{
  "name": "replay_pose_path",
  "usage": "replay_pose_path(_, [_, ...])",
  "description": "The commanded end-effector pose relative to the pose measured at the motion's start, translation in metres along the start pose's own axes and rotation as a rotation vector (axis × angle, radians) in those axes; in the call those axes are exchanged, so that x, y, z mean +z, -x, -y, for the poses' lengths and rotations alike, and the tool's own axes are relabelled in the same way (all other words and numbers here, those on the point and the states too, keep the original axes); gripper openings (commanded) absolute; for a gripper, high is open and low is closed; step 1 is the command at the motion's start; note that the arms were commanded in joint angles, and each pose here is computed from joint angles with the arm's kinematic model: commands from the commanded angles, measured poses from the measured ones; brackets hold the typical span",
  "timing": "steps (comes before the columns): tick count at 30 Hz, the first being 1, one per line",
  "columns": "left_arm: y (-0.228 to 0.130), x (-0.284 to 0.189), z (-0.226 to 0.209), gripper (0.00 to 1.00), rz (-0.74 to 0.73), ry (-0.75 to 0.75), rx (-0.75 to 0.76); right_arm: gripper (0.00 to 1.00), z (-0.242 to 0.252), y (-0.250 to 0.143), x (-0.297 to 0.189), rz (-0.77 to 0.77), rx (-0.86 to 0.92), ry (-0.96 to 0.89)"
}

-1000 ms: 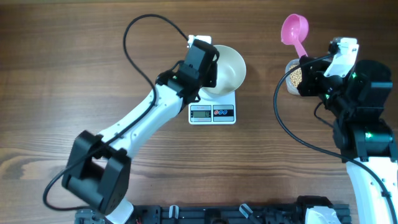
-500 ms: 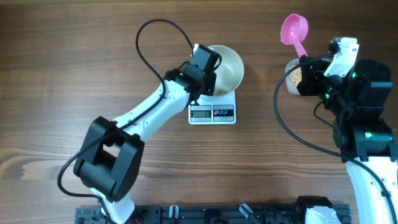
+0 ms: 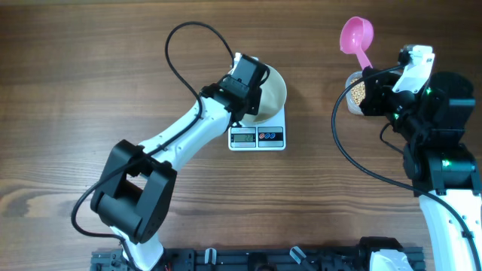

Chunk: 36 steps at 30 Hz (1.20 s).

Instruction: Scoop item into bowl and weigh 150g on scale

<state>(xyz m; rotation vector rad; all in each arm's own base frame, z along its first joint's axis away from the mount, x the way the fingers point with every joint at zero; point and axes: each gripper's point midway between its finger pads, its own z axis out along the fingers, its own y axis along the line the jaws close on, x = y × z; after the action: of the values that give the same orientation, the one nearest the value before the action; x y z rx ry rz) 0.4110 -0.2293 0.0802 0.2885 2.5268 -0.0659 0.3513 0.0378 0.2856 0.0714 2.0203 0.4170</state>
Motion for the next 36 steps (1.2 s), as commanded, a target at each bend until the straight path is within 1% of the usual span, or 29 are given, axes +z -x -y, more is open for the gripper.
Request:
replay_pose_path(1, [0.018,-0.008,0.016,0.04,0.071,-0.034,0.016,0.04,-0.004,0.007,-0.002,0.015,0.0,0.021])
replay_pose_path(7, [0.03,-0.012,0.047,0.04,0.107,-0.195,0.008,0.04,-0.004,0.006,-0.002,0.013,-0.003,0.02])
replay_pose_path(18, [0.031,-0.013,0.075,0.04,0.102,-0.355,-0.014,0.04,-0.004,0.006,-0.002,0.013,-0.014,0.02])
replay_pose_path(24, [0.032,-0.017,0.087,0.04,0.101,-0.412,-0.024,0.04,-0.004,0.006,-0.002,0.013,-0.016,0.02])
replay_pose_path(32, [0.022,-0.015,0.1,0.04,0.081,-0.423,-0.001,0.04,-0.004,0.006,-0.002,0.012,-0.017,0.019])
replay_pose_path(36, [0.015,-0.008,0.1,0.04,0.05,-0.415,-0.02,0.04,-0.004,0.006,-0.002,0.01,-0.017,0.019])
